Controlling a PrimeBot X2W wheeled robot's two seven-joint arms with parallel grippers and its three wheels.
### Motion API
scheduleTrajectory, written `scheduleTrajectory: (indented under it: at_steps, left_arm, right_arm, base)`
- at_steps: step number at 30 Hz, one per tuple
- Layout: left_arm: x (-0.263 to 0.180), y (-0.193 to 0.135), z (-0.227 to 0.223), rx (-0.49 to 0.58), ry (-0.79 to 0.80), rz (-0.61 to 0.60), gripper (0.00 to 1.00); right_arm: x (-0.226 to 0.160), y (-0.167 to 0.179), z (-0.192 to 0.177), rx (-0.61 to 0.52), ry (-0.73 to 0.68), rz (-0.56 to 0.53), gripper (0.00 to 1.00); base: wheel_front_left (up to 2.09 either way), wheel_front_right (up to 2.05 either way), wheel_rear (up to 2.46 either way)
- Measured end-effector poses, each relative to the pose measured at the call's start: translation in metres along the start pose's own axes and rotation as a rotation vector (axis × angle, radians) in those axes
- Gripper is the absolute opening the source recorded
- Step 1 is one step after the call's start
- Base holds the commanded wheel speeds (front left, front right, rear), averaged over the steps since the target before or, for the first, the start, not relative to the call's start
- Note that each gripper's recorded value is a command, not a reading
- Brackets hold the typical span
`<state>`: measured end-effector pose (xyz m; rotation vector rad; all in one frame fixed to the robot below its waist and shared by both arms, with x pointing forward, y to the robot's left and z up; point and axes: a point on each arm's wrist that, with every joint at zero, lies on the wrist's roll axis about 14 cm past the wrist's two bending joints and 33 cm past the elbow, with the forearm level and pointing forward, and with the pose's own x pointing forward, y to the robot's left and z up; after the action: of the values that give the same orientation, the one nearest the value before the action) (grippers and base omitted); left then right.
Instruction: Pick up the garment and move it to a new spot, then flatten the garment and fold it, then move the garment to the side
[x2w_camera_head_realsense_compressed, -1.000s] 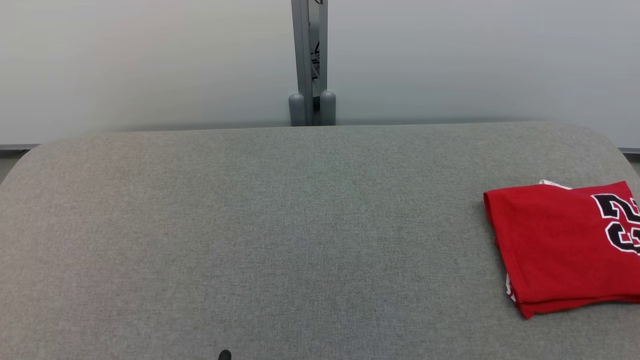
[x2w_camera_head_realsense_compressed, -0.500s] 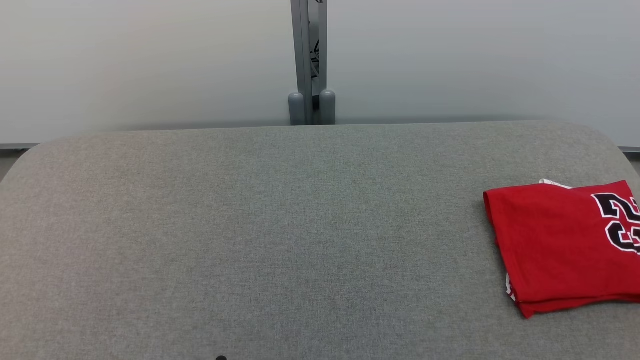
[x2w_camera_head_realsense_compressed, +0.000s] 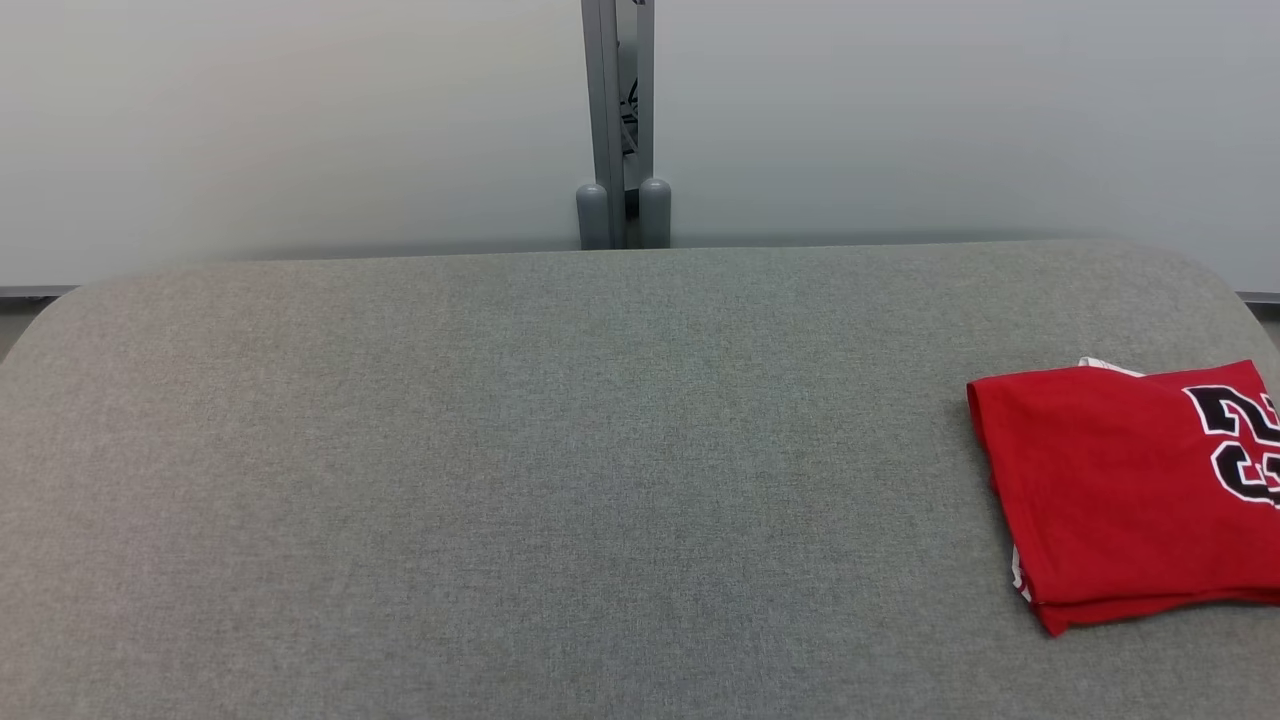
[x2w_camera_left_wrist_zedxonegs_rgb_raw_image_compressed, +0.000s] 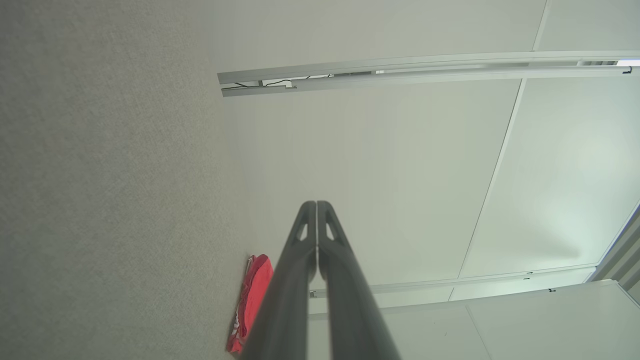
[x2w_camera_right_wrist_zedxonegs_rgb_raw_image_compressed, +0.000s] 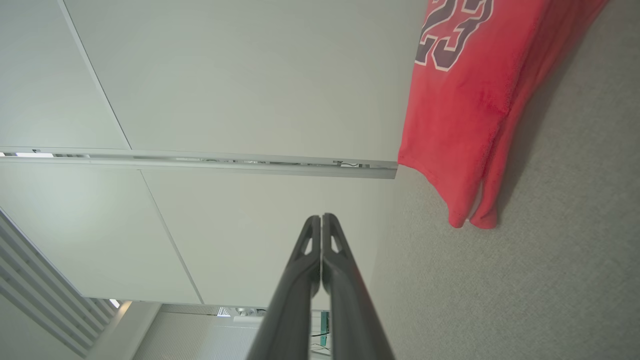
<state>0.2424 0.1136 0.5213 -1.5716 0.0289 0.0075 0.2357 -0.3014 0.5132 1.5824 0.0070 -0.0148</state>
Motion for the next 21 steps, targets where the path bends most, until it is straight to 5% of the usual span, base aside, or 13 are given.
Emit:
scheduleTrajectory:
  at_steps: [21]
  left_arm:
    - [0.0000,0.0000,0.0001,0.000,0.000,0.000,0.00]
  right_arm:
    - [0.0000,0.0001,0.0000,0.000,0.000,0.000,0.00]
  base:
    - [0.00,0.00,0.00]
